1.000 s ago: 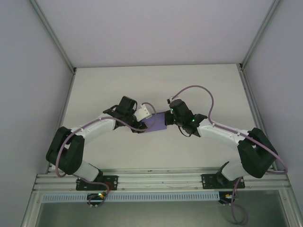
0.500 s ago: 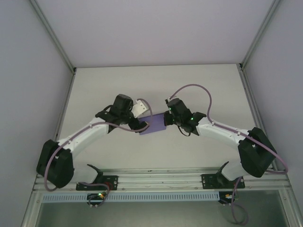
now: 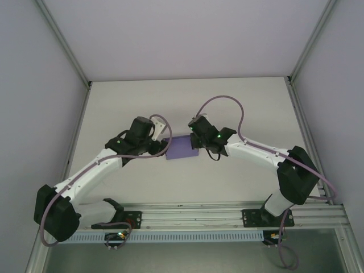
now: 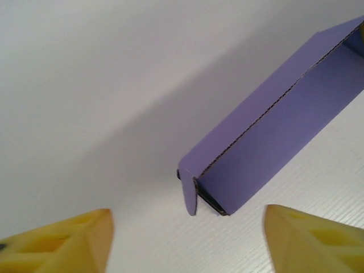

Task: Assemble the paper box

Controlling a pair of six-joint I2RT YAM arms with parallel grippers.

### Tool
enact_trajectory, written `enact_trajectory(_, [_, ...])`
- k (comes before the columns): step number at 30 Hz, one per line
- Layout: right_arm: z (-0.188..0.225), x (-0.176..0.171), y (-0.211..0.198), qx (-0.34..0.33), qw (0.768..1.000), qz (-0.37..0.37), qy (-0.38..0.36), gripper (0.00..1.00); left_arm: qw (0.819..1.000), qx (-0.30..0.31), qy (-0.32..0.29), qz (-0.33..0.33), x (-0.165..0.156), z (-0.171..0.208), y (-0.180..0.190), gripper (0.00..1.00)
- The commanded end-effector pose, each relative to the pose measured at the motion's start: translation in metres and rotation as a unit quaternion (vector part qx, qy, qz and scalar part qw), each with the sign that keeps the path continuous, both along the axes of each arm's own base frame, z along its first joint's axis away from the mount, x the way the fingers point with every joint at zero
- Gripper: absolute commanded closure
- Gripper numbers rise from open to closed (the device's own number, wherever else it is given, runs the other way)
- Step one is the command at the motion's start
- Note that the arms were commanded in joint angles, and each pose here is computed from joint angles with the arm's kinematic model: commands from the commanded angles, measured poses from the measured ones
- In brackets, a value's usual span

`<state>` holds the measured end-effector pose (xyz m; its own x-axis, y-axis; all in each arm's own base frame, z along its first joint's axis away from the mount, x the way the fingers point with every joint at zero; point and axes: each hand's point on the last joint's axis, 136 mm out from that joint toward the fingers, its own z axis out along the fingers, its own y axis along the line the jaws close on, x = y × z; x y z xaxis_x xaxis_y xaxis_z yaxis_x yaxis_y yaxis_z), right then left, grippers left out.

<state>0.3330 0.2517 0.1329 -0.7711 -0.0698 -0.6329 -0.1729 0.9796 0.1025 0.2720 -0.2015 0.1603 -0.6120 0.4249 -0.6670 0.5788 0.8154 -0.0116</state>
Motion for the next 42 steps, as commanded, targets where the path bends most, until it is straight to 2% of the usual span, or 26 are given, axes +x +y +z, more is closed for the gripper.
enact_trajectory(1, [-0.029, -0.020, -0.015, -0.058, 0.997, -0.013, 0.052, 1.00, 1.000, 0.010, 0.011, 0.024, 0.005, 0.000, 0.001, 0.47])
enact_trajectory(3, [-0.029, -0.021, -0.013, -0.058, 0.997, -0.011, 0.053, 1.00, 0.999, 0.018, 0.020, 0.037, 0.009, -0.003, 0.003, 0.58])
enact_trajectory(9, [-0.029, -0.024, -0.008, -0.061, 0.997, -0.001, 0.050, 1.00, 0.997, 0.031, 0.030, 0.058, 0.018, -0.012, 0.002, 0.67])
enact_trajectory(11, [-0.031, -0.025, -0.006, -0.067, 0.997, 0.004, 0.049, 1.00, 0.998, 0.027, 0.031, 0.056, 0.021, -0.012, -0.002, 0.78])
enact_trajectory(15, [-0.029, -0.025, -0.005, -0.075, 0.996, 0.003, 0.041, 1.00, 0.998, 0.018, 0.031, 0.060, 0.028, -0.009, -0.008, 0.86])
enact_trajectory(18, [-0.029, -0.024, -0.005, -0.078, 0.996, 0.001, 0.038, 1.00, 0.996, 0.012, 0.040, 0.076, 0.032, -0.009, -0.009, 0.99])
enact_trajectory(23, [-0.031, -0.029, -0.006, -0.105, 0.994, 0.002, 0.038, 1.00, 0.991, 0.006, 0.064, 0.118, 0.035, -0.009, -0.006, 1.00])
enact_trajectory(26, [-0.032, -0.029, -0.008, -0.121, 0.992, -0.004, 0.035, 1.00, 0.986, -0.022, 0.099, 0.134, 0.031, -0.011, -0.008, 1.00])
enact_trajectory(31, [-0.033, -0.029, -0.006, -0.143, 0.990, 0.012, 0.013, 1.00, 0.963, -0.098, 0.187, 0.168, 0.023, -0.015, -0.005, 1.00])
enact_trajectory(37, [-0.030, -0.027, 0.001, -0.160, 0.985, 0.052, -0.024, 1.00, 0.934, -0.195, 0.240, 0.179, 0.019, 0.004, -0.002, 1.00])
enact_trajectory(42, [-0.034, -0.027, 0.010, -0.178, 0.980, 0.081, -0.035, 1.00, 0.909, -0.237, 0.290, 0.185, 0.017, 0.002, -0.003, 1.00])
